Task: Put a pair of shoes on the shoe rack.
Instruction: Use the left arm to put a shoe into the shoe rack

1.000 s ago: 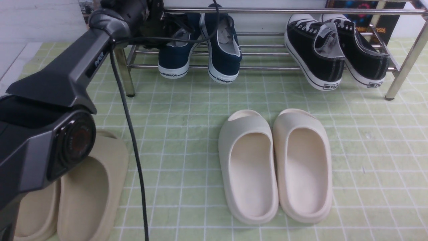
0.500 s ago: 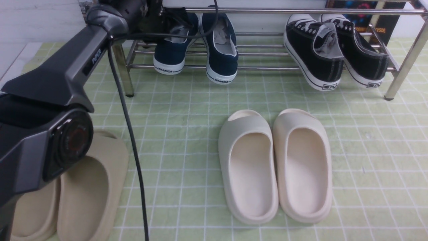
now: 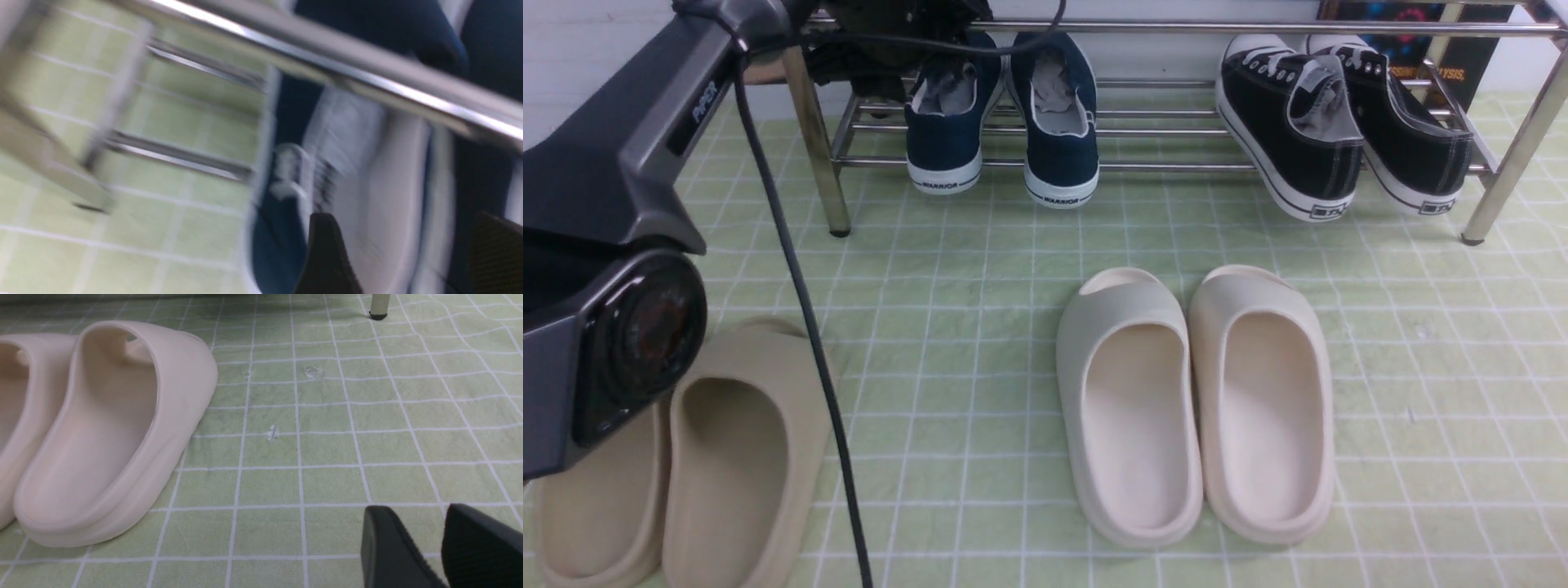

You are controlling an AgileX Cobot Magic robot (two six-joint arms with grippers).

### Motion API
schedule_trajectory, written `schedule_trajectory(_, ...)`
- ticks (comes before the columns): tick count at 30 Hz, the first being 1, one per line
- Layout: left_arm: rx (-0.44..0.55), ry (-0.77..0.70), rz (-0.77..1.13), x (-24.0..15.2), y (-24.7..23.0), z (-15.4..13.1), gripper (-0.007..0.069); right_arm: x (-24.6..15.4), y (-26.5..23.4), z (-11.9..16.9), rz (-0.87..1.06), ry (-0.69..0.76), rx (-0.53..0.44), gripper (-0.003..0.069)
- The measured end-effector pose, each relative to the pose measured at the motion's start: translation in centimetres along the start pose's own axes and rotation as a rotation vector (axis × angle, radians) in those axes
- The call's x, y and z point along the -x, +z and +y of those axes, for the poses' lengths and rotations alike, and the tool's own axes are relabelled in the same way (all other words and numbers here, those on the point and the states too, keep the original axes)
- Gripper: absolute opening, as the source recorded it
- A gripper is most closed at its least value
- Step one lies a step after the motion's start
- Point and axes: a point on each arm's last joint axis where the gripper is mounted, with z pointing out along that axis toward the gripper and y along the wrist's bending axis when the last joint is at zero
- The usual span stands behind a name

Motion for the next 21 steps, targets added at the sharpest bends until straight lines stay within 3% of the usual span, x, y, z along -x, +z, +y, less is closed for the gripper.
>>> schedule_trajectory(5,-0.073,0.11,0.078,-1.6,-0.3,-2.2,0.0361,0.0,0.0,0.0,0.0,0.0,0.0,0.0239)
schedule_trajectory(9,-0.099,0.23,0.109,-3.9,-0.4,-5.2,0.0202,0.0,0.0,0.0,0.0,0.001,0.0,0.0239)
schedule_trajectory(14,-0.102,0.269,0.066,-5.5,0.9,-7.3,0.0022,0.0,0.0,0.0,0.0,0.001,0.0,0.0239)
schedule_trajectory(18,-0.078,0.249,0.004,-5.2,2.0,-7.2,0.0032,0.0,0.0,0.0,0.0,0.001,0.0,0.0239)
schedule_trajectory(21,-0.071,0.243,-0.025,-4.9,2.3,-7.0,0.0127,0.0,0.0,0.0,0.0,0.001,0.0,0.0239)
